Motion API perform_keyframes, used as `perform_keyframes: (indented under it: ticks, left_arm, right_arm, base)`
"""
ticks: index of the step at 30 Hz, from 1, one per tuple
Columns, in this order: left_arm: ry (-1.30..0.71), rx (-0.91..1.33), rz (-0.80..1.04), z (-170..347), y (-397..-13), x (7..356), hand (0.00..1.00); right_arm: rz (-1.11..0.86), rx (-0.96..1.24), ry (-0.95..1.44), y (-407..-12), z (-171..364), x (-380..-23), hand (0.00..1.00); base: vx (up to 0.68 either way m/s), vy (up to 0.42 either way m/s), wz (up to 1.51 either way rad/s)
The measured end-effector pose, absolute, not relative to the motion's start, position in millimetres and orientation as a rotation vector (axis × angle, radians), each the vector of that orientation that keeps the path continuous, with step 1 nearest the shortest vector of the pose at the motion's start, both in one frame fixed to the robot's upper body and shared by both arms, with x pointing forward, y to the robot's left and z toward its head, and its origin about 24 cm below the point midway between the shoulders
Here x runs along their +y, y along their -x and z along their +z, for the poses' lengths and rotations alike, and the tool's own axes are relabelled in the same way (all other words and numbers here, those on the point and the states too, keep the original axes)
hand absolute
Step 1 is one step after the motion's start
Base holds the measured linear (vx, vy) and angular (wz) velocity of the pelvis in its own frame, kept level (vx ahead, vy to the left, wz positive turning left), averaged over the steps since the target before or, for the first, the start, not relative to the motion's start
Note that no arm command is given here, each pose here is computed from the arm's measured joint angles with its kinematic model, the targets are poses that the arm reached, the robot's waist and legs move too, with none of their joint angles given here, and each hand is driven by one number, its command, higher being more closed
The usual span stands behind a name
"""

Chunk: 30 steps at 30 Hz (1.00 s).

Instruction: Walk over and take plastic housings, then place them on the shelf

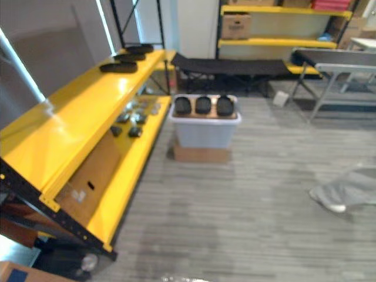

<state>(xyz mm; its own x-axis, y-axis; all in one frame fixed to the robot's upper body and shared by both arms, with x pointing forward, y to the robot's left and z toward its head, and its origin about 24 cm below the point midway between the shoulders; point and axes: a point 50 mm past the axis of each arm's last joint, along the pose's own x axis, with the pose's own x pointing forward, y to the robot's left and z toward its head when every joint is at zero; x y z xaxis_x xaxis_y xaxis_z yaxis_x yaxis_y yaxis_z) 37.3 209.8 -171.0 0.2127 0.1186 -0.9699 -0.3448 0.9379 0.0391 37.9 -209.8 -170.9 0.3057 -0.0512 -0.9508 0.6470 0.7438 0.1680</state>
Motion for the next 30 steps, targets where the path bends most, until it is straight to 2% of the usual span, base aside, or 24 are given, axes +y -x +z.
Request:
perform_keyframes:
  ticks: [6,14,30]
  left_arm:
    - [0.213,1.323,0.35,-171.9,-38.8,210.8,0.0]
    - [0.213,1.298,0.343,-170.8,-50.9,210.4,0.0]
    - [0.211,1.296,0.345,-170.7,-50.9,210.9,0.0]
  right_arm:
    - [-0.522,1.178,-0.625,-39.5,-171.9,-205.9,0.0]
    - [-0.5,1.123,-0.661,-64.7,-170.2,-198.7,0.0]
    - [-0.504,1.131,-0.656,-66.8,-170.7,-194.6,0.0]
  base:
    - [0.12,0.017,-0.05]
    - [0.04,0.002,0.0]
    - [-0.05,0.001,-0.01]
